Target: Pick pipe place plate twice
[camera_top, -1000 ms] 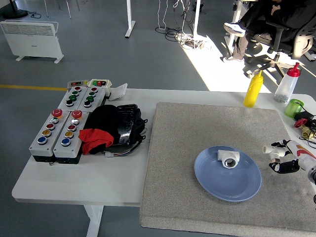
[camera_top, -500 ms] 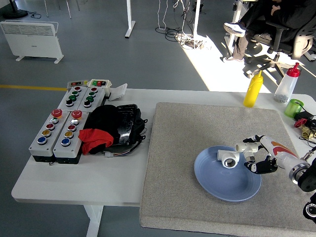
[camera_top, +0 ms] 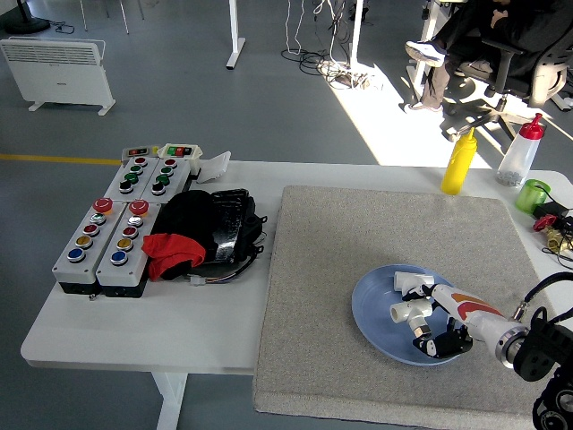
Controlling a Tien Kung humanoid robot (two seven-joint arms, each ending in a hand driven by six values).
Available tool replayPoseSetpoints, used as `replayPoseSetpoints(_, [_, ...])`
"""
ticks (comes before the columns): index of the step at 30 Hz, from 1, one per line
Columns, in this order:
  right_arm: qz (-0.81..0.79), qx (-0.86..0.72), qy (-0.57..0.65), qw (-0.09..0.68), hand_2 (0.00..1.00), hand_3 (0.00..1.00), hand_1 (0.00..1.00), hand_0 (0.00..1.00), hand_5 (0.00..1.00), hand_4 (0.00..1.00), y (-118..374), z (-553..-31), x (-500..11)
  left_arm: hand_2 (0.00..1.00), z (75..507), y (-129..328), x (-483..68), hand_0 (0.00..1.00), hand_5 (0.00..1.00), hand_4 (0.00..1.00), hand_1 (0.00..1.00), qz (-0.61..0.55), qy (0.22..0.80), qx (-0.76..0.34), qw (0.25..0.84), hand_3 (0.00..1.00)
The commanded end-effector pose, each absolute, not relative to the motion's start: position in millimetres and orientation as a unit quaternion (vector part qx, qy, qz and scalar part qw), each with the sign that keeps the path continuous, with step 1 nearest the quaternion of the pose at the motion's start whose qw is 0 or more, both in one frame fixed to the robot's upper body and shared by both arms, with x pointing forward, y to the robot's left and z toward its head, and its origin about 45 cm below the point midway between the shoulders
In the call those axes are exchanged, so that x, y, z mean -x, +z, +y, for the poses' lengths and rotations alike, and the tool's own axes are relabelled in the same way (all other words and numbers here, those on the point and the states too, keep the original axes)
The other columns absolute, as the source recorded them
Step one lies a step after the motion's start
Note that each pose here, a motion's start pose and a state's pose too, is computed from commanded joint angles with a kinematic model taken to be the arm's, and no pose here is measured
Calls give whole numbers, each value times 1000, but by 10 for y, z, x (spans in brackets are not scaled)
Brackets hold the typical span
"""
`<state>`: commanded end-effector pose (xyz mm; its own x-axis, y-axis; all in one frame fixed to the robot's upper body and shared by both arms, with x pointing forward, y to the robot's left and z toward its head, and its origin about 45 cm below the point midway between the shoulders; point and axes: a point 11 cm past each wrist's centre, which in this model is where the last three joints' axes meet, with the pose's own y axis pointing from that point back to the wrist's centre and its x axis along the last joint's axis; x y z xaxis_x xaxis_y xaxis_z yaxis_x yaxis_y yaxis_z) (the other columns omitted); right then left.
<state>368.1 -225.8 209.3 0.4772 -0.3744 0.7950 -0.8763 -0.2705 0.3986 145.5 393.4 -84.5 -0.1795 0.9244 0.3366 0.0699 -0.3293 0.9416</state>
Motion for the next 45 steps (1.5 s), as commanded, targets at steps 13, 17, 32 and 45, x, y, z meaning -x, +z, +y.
replayPoseSetpoints(13, [-426, -733, 309, 431, 998, 982, 882, 969, 336, 791, 2078, -2254, -3713, 700, 3933, -843, -1462, 679, 998, 338, 671, 462, 614, -537, 349, 636])
replayPoseSetpoints(17, [-426, -733, 308, 432, 998, 986, 889, 977, 344, 803, 2088, -2261, -3713, 700, 3932, -843, -1462, 678, 998, 338, 671, 462, 613, -537, 349, 636])
replayPoseSetpoints(32, [-484, -727, 303, 382, 996, 972, 876, 966, 340, 799, 2320, -2372, -3772, 699, 3931, -846, -1452, 678, 998, 338, 672, 462, 612, -538, 349, 636])
replayPoseSetpoints(45, [-701, -680, 159, 141, 945, 884, 835, 897, 303, 556, 2354, -3055, -3679, 699, 3950, -859, -1391, 678, 998, 338, 671, 462, 609, -544, 346, 637])
